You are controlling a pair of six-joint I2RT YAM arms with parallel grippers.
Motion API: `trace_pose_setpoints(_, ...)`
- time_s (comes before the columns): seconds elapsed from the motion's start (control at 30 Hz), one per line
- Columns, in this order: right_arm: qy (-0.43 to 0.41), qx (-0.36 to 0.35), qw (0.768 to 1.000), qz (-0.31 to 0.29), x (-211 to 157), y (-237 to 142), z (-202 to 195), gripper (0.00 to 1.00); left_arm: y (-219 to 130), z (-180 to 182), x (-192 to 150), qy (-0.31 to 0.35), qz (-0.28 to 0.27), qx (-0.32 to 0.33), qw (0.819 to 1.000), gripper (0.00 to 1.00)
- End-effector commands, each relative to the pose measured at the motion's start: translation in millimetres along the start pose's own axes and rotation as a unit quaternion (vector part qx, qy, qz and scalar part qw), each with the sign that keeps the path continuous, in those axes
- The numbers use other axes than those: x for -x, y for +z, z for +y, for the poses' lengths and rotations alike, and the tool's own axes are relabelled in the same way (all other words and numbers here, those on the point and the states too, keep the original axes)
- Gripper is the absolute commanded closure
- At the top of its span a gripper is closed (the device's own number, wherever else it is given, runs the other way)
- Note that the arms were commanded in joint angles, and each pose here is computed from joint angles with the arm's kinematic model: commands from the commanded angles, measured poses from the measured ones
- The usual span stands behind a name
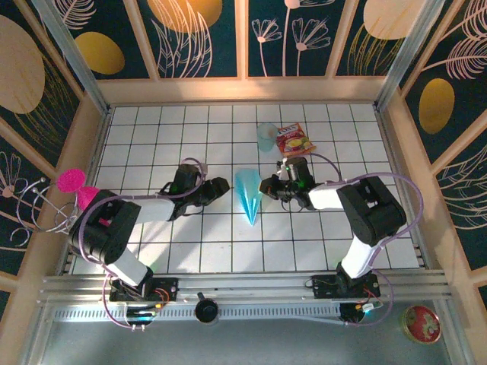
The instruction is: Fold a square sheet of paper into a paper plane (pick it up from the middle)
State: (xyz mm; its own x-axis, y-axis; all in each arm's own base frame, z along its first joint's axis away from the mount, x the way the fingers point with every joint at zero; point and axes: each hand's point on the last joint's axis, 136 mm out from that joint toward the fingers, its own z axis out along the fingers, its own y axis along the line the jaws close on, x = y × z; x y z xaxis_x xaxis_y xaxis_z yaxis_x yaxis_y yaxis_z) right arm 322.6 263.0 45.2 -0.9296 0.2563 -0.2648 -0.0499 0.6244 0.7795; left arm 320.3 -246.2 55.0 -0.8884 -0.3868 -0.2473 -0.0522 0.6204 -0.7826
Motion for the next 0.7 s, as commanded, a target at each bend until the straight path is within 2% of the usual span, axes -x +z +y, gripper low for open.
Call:
trace_pose_setpoints(0.0,-0.006,0.022,1.000,-0.005,1.8,-2.2,5.9,0.97,10.6,-14.2,-6.0,0.002,0.025,-0.016,1.000,0.44)
trace_pose_setpoints(0.13,-0.007,0.023,1.000,-0.006,2.0,-2.7,6.0,0.97,16.9,-21.6,-8.8,0.005,0.034,-0.022,0.999,0.46)
trace_pose_setpoints(0.27,-0.005,0.023,1.000,-0.005,1.8,-2.7,5.3,0.97,20.5,-22.5,-13.0,0.006,0.043,-0.014,0.999,0.56)
trace_pose_setpoints(0.37,-0.006,0.025,1.000,-0.005,2.3,-2.4,6.7,0.97,29.4,-9.9,-20.6,-0.002,0.058,0.005,0.998,0.63)
trace_pose_setpoints(0.57,-0.006,0.024,1.000,-0.003,2.3,-2.2,6.6,0.97,39.2,-3.9,-26.9,-0.002,0.077,0.021,0.997,0.69)
trace_pose_setpoints(0.67,-0.006,0.024,1.000,-0.003,2.4,-2.3,7.1,0.98,42.6,-4.2,-26.9,0.000,0.081,0.021,0.997,0.76)
